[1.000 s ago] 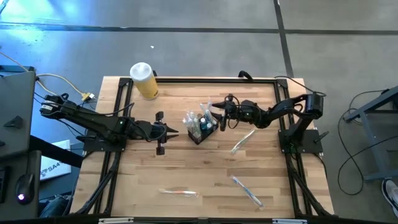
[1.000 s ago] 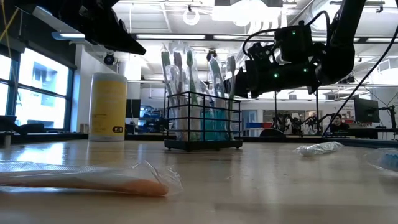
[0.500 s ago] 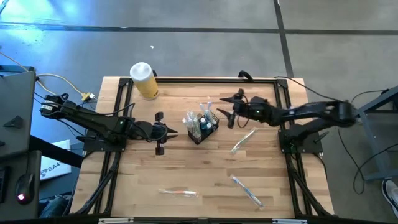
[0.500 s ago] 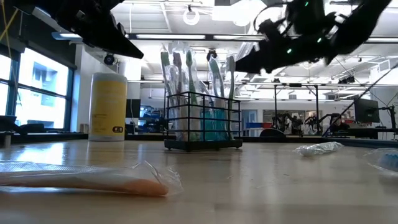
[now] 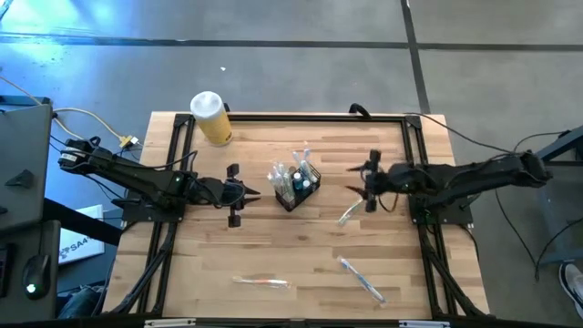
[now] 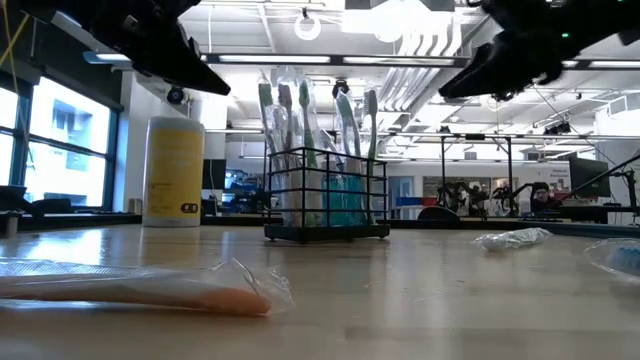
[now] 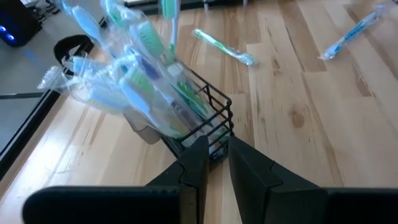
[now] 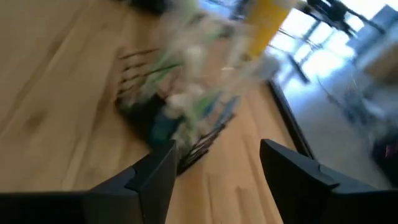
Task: Pick & Place toothbrushing station
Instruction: Put the green toothbrush into the wire organizer
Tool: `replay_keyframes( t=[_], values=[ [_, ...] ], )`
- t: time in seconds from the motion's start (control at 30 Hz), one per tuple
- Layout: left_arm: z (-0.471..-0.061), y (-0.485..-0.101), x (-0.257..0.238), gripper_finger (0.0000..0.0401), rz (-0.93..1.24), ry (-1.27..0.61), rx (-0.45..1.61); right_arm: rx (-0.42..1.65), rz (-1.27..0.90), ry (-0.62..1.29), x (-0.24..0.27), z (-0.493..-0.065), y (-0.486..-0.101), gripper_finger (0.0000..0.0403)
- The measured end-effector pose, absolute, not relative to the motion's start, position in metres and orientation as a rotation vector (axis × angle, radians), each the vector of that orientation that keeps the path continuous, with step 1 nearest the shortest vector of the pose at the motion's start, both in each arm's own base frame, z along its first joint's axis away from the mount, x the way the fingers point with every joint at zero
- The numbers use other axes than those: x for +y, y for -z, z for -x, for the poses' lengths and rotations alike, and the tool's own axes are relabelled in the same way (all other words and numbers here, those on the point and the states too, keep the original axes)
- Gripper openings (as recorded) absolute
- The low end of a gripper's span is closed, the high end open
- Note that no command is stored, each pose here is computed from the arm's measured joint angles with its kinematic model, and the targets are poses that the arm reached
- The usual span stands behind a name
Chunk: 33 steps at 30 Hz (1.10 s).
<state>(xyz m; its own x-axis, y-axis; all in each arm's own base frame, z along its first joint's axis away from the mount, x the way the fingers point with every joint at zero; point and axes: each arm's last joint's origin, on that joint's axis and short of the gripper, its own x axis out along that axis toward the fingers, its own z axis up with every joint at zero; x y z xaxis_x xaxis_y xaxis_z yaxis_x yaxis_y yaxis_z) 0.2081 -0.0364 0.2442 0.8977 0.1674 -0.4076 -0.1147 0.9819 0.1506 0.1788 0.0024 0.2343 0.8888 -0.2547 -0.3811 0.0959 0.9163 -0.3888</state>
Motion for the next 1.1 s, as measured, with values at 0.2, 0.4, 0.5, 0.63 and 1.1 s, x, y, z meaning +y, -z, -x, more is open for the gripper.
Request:
replay_keyframes(
  t=[0.2, 0.4, 0.5, 0.63, 1.1],
  values=[
    [-0.210, -0.247, -0.037, 0.0058, -0.117, -0.147, 0.397, 0.475, 0.625, 0.094, 0.028, -0.177, -0.239, 0.0223],
    [-0.211, -0.250, -0.037, 0.0058, -0.136, -0.142, 0.374, 0.679, 0.586, 0.115, 0.036, -0.180, -0.228, 0.0223],
    [-0.210, -0.250, -0.037, 0.0058, -0.136, -0.143, 0.375, 0.784, 0.477, 0.063, 0.038, -0.184, -0.215, 0.0223],
    [-0.211, -0.250, -0.037, 0.0058, -0.135, -0.143, 0.374, 0.858, 0.373, 0.004, 0.038, -0.194, -0.201, 0.0223],
    [-0.211, -0.251, -0.037, 0.0058, -0.154, -0.141, 0.357, 1.211, 0.190, -0.137, 0.026, -0.222, -0.132, 0.0223]
  ],
)
